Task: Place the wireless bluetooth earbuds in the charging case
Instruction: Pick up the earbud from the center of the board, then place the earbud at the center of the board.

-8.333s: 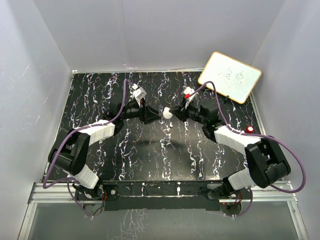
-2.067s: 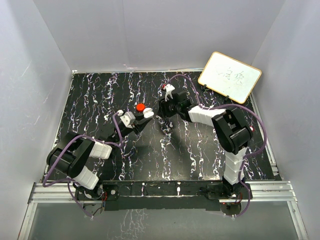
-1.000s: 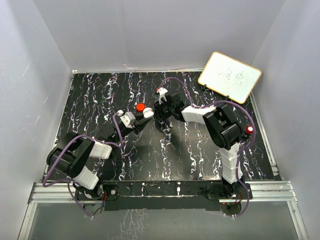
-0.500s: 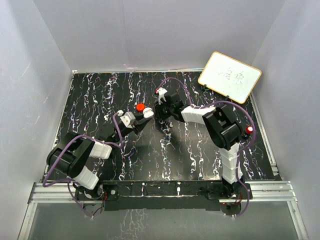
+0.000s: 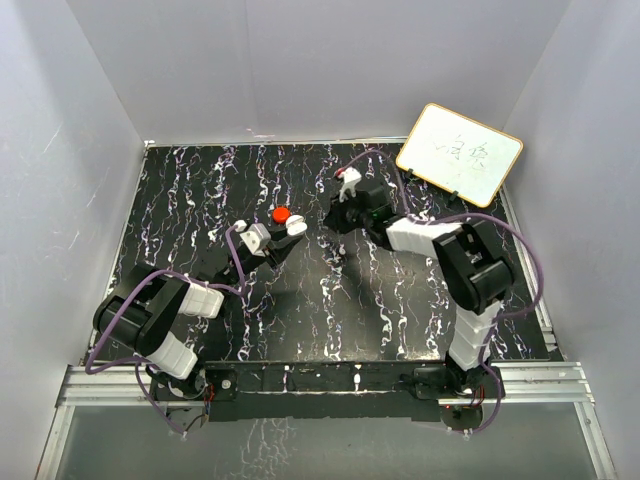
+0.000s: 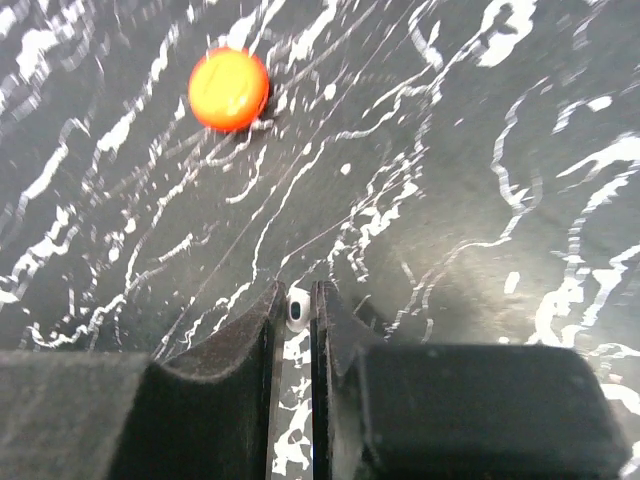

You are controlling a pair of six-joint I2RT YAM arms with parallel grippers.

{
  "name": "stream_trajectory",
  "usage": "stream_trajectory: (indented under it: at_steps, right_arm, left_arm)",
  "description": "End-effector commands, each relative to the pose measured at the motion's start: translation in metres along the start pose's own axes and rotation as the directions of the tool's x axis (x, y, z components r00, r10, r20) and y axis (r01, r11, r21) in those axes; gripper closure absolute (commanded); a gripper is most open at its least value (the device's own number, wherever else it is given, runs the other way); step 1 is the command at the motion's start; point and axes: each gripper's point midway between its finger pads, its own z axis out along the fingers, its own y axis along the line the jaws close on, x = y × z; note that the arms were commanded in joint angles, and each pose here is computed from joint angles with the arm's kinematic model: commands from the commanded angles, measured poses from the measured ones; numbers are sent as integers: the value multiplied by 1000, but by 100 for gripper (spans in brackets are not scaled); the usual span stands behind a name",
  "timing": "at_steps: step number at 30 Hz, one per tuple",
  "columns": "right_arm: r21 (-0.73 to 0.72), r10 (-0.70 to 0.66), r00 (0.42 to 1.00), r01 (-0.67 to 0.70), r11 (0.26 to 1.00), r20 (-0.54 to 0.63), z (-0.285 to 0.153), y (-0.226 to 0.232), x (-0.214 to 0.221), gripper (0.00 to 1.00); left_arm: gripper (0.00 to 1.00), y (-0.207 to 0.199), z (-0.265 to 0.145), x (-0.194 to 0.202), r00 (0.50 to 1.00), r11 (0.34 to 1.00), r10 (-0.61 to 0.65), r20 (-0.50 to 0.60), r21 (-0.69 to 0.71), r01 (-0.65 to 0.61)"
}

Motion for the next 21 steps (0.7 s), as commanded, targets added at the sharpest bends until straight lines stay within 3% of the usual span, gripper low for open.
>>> stream_trajectory:
  at_steps: [1,9,21]
  right_arm:
    - [-75,28,952,-6,997,305,-42,3,-83,92]
    - [-210,90,826,35,977,556,-109,15,-108,94]
    - [-344,138,716,151,927,684,-155,47,-123,96]
  left_arm:
    - [100,4,0,-46,982,994,109,154,-13,-109]
    - [100,5,5,-49,982,996,87,165,-6,-87]
    - [100,1,10,-52,981,998,55,185,31,-62]
